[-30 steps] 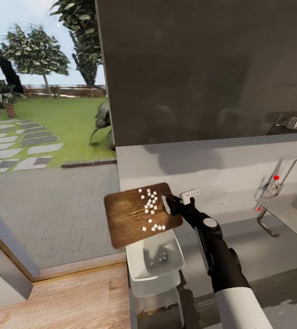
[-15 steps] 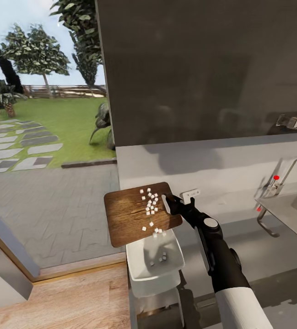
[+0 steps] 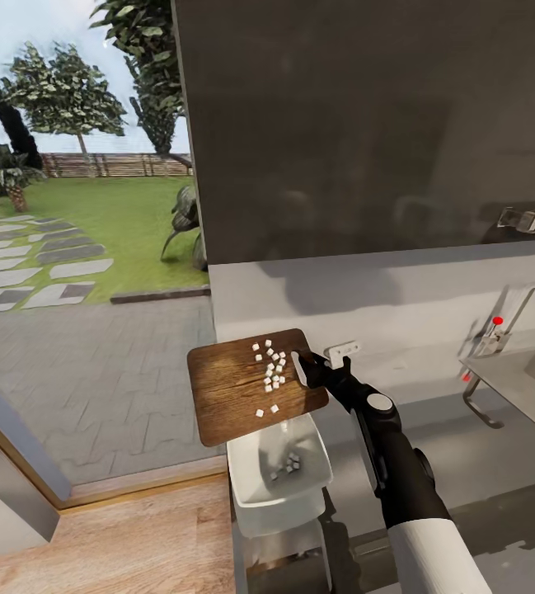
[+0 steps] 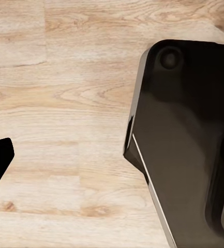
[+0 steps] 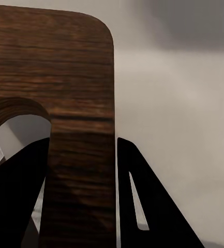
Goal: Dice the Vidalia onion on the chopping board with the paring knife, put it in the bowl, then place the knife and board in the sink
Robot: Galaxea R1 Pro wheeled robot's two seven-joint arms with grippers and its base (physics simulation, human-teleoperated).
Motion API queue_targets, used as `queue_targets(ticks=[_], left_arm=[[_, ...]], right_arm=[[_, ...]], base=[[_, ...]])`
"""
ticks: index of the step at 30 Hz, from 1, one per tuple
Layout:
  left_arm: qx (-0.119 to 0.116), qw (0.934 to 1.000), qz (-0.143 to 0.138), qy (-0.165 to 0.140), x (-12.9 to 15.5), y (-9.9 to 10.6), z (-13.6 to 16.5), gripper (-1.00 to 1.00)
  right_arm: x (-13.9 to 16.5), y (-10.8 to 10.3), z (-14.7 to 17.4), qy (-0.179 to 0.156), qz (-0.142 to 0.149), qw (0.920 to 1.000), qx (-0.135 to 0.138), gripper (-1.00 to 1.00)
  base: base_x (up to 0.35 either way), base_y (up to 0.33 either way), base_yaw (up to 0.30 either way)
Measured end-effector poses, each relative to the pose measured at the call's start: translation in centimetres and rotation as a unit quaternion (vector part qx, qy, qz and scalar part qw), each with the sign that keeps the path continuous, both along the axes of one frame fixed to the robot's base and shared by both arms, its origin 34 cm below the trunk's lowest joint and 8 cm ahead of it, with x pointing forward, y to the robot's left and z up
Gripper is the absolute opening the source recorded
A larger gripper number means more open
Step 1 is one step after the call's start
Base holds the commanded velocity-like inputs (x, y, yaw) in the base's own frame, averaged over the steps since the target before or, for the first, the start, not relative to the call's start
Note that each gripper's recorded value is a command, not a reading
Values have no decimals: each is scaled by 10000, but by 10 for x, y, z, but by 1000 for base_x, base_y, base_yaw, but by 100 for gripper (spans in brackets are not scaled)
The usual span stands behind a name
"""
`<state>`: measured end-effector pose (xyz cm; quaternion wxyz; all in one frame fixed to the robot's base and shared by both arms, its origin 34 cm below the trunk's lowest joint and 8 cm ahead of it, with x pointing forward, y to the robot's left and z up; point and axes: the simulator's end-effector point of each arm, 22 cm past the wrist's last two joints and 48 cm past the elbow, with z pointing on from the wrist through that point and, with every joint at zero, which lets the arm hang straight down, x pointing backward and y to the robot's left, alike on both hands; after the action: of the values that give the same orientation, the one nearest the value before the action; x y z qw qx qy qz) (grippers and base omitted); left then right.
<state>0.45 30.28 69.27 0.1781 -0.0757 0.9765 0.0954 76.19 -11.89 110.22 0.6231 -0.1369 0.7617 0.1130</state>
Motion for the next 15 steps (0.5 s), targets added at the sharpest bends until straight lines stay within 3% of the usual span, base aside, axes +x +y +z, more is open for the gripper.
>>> queue_targets(ticks=[15], left_arm=[[-1, 10000, -3, -1, 0, 0, 0, 100]], right_arm=[[1, 2, -1, -90, 34, 10000, -5, -100]], base=[[0, 0, 0]])
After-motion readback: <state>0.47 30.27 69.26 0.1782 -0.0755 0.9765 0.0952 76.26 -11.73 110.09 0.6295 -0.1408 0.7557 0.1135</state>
